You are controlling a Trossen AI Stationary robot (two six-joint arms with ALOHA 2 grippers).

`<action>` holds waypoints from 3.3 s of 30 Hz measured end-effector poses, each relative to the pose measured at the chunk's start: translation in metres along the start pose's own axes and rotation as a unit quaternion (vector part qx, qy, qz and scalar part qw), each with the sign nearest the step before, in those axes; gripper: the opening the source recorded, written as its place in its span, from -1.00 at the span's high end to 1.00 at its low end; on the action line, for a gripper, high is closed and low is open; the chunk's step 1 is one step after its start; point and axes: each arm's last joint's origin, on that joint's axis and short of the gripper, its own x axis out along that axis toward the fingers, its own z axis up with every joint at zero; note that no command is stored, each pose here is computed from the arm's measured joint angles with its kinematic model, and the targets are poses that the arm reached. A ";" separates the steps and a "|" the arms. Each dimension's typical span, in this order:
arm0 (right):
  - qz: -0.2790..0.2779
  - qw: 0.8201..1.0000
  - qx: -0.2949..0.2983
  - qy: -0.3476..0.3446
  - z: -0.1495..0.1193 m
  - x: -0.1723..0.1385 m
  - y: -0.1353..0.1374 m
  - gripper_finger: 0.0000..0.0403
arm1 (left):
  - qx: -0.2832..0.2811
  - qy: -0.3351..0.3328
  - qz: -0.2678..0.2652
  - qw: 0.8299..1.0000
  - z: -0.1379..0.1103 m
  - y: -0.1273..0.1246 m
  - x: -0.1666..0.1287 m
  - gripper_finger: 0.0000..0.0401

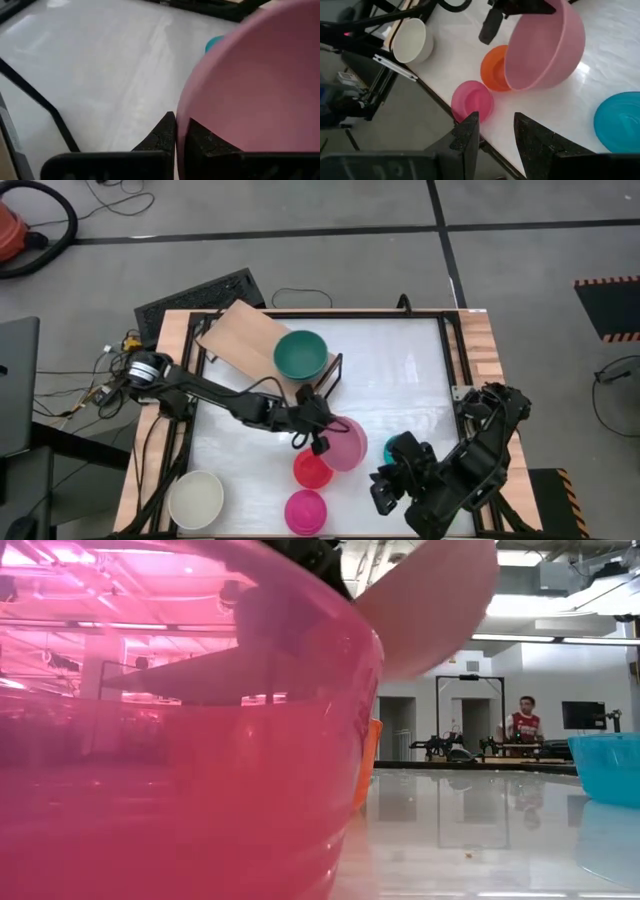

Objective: Place and stack bowls onto a shelf
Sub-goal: Stack the pink bowl on top of the green bowl on the shelf

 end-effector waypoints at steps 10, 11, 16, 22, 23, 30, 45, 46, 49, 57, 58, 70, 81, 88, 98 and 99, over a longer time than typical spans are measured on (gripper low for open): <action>0.002 1.000 0.000 -0.001 -0.002 -0.001 0.000 0.27 | 0.013 0.019 0.014 1.000 0.003 -0.010 -0.006 1.00; 0.002 1.000 -0.005 -0.003 -0.001 -0.001 0.000 0.27 | 0.023 0.030 0.022 0.999 0.004 -0.013 -0.010 1.00; 0.001 1.000 -0.009 -0.004 -0.001 -0.001 0.000 0.27 | 0.057 0.080 0.043 0.994 0.018 -0.023 -0.032 1.00; 0.001 1.000 -0.009 -0.004 -0.001 -0.001 0.000 0.27 | 0.050 0.132 -0.005 0.990 0.010 -0.043 -0.050 1.00; 0.002 1.000 -0.009 -0.004 -0.001 -0.001 0.000 0.27 | 0.048 0.148 -0.017 0.988 0.007 -0.045 -0.053 1.00; 0.004 1.000 -0.010 -0.001 -0.003 -0.002 0.000 0.27 | 0.057 0.322 -0.042 0.944 -0.017 -0.045 -0.098 1.00; 0.005 1.000 -0.008 0.002 -0.003 -0.002 0.000 0.27 | 0.007 0.347 0.006 0.938 -0.099 -0.024 -0.090 1.00; 0.006 1.000 -0.008 0.002 -0.003 -0.002 0.000 0.27 | -0.007 0.345 0.004 0.939 -0.100 -0.020 -0.086 1.00; 0.006 1.000 -0.008 0.002 -0.003 -0.002 0.000 0.27 | -0.032 0.339 -0.015 0.940 -0.099 -0.013 -0.075 1.00; 0.003 1.000 -0.014 0.000 -0.001 0.000 0.000 0.27 | -0.075 0.237 -0.042 0.968 -0.073 0.001 -0.050 1.00; 0.003 1.000 -0.018 -0.001 -0.001 0.000 0.001 0.27 | -0.080 0.220 -0.045 0.971 -0.068 0.003 -0.047 1.00; -0.006 1.000 -0.013 -0.009 0.009 0.008 0.002 0.27 | -0.103 0.273 -0.031 0.956 -0.058 0.014 -0.050 1.00; 0.003 0.999 -0.034 -0.016 0.015 0.014 0.007 0.27 | -0.057 0.334 0.020 0.941 -0.083 0.006 -0.065 1.00; 0.013 0.997 -0.078 0.002 0.013 0.048 0.016 0.24 | -0.080 0.302 -0.001 0.950 -0.079 0.002 -0.060 0.88; -0.015 0.998 -0.059 0.012 0.014 0.069 0.012 -0.09 | -0.078 0.286 -0.029 0.955 -0.073 -0.001 -0.061 0.22; -0.020 0.998 -0.055 0.012 0.015 0.071 0.011 -0.13 | -0.078 0.286 -0.039 0.954 -0.071 -0.001 -0.064 0.16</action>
